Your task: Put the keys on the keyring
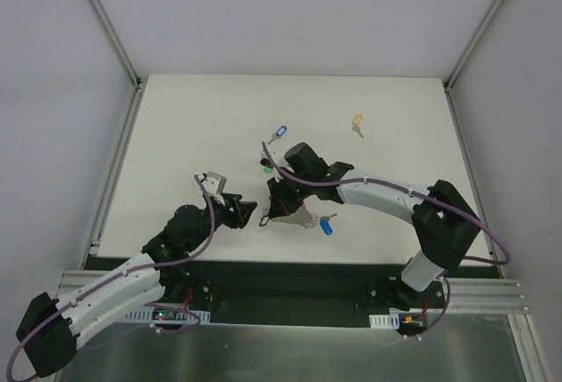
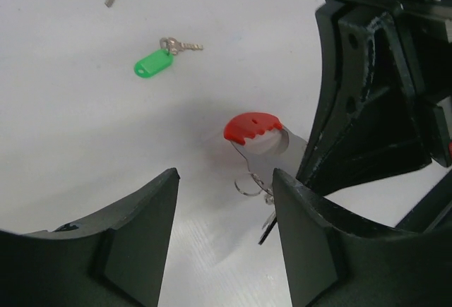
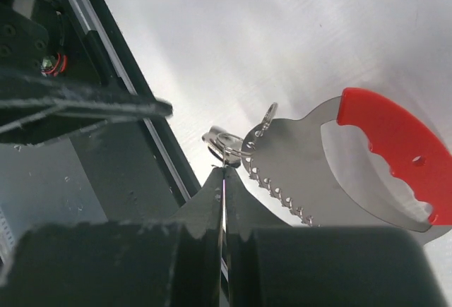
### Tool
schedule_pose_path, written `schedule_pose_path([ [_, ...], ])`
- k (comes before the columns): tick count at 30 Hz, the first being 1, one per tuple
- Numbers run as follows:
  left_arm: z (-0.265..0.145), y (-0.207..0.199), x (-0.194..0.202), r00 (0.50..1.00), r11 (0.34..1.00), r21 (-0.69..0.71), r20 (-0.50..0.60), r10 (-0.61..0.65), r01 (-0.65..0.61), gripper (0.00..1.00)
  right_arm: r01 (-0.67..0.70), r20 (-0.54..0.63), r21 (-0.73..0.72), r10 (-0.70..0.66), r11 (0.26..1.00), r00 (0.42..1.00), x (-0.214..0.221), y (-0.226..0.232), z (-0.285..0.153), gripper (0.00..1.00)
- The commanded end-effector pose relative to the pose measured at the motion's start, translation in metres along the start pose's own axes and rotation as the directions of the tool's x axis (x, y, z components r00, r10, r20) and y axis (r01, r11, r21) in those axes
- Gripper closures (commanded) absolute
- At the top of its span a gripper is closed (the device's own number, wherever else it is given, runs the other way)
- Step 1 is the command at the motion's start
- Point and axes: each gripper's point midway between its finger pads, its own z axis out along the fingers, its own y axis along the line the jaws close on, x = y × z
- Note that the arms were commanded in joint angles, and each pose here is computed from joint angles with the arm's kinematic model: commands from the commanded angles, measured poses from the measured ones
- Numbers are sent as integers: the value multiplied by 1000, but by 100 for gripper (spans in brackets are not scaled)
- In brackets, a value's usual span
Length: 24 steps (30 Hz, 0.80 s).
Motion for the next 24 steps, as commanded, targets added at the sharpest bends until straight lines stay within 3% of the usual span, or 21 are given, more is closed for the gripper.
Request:
schedule_pose_path([
  [1,-8,-11,26,992,997,71,-127,-8,17,45,32,17,-66,-31,997,999,-20,17,4,99],
  [8,-2,-21,41,975,985,164,-201,91,-58,52,9,-23,-32,-9,999,1000,-14,5,19,99],
  [13,-1,-29,42,978,965,240,-151,145,-106,60,6,-30,-27,-7,1000,1000,-12,3,20,99],
  [19,2,-21,45,971,952,238,-97,218,-190,75,21,-31,-30,-22,999,999,-11,6,17,99],
  [24,6,-13,40,964,948,204,-51,261,-246,78,25,-34,-30,-26,999,999,-9,7,16,99],
])
